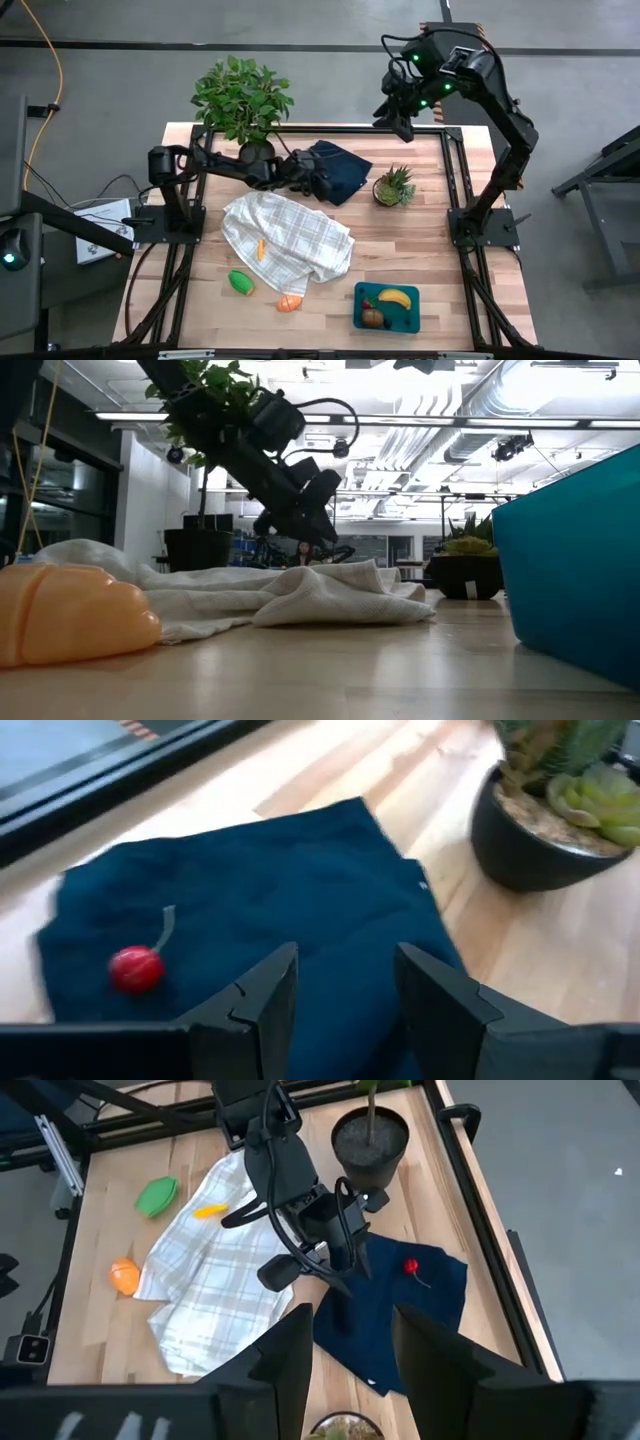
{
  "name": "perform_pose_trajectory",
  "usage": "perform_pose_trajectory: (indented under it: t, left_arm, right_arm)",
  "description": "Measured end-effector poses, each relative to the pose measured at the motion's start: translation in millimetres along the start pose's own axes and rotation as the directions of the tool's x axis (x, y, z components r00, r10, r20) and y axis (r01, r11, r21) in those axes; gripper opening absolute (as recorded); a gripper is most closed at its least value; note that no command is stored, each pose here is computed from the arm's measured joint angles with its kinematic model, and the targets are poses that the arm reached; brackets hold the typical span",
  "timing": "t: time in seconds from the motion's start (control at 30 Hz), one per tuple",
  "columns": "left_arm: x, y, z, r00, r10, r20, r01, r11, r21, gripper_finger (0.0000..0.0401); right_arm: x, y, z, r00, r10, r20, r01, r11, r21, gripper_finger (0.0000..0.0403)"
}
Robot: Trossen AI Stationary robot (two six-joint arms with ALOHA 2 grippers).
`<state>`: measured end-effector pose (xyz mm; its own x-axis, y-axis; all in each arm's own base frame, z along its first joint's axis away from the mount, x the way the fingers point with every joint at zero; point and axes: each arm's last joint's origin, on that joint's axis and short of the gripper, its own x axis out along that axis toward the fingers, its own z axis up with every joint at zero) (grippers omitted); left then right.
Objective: Pick and placing Produce into tupperware
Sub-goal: Move the left plant pot to the top left of the table
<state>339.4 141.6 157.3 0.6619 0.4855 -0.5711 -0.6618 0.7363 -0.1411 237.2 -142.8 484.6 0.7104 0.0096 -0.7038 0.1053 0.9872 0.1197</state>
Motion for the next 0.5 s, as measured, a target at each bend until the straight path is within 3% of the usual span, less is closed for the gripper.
perform_pose_trajectory:
  t: [0.37, 0.5]
  left_arm:
    - [3.4, -1.2, 0.4, 1.0, -0.012, -0.007, 0.013, 0.993, 0.114, 0.0156]
    - [3.3, 0.8, -1.7, 0.999, 0.042, -0.017, -0.04, 0.993, 0.111, 0.0156]
  right_arm:
    - [0.0, 0.3, -0.9, 1.0, 0.002, -0.009, -0.002, 1.0, 0.004, 0.0129]
    - [0.2, 1.1, -2.0, 1.0, 0.007, -0.021, -0.007, 1.0, 0.022, 0.0129]
